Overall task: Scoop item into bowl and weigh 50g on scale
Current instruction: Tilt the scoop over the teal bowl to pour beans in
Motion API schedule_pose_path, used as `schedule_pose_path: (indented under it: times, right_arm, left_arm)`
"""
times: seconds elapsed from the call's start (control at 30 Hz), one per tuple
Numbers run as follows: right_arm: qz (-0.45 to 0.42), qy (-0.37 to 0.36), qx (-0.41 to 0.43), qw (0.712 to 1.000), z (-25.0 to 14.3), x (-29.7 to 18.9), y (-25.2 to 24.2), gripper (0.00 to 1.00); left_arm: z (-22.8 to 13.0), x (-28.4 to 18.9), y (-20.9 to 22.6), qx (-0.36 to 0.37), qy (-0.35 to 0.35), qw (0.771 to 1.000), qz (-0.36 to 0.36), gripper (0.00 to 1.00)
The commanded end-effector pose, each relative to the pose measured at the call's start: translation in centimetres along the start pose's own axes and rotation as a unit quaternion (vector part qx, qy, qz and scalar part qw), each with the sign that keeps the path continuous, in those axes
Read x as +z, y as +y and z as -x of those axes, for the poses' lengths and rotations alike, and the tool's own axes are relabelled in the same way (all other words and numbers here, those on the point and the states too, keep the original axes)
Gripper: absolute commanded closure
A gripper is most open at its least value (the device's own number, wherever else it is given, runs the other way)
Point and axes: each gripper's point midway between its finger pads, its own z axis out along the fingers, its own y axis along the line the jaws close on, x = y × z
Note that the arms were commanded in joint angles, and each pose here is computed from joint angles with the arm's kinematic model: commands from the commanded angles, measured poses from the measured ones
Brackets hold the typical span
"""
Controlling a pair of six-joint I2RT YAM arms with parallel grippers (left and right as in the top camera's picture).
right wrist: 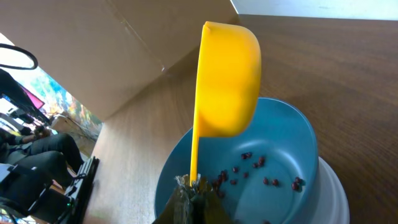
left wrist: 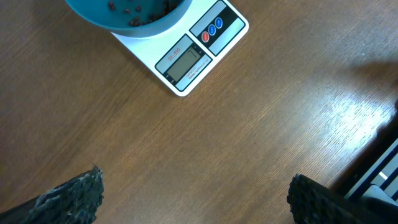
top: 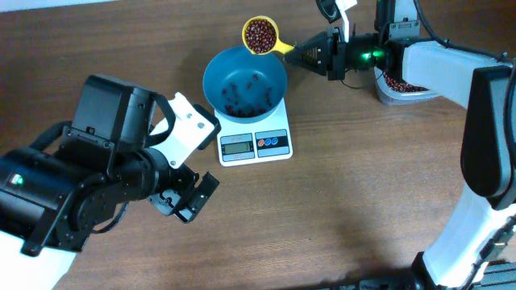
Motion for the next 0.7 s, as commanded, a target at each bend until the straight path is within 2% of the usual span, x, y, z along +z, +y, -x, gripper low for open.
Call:
schedule_pose_path:
  times: [0.0, 0.47, 0.67]
  right_arm:
    - [-0.007, -0.001, -0.038, 0.999, 1.08, 0.09, 0.55, 0.96]
    - [-0.055, 0.01, -0.072, 0.996, 1.88, -0.47, 0.91, 0.96]
    - [-0.067, 0.023, -0.047, 0.996, 1.27, -0.65, 1.13, 0.96]
  left_arm:
    - [0.47, -0.37, 0.09, -0.005, -0.009, 1.0, -0.001, 0.01]
    - [0.47, -0.37, 0.09, -0.005, -0.009, 1.0, -0.001, 0.01]
    - [0.47, -0.37, 0.09, -0.005, -0.009, 1.0, -0.001, 0.01]
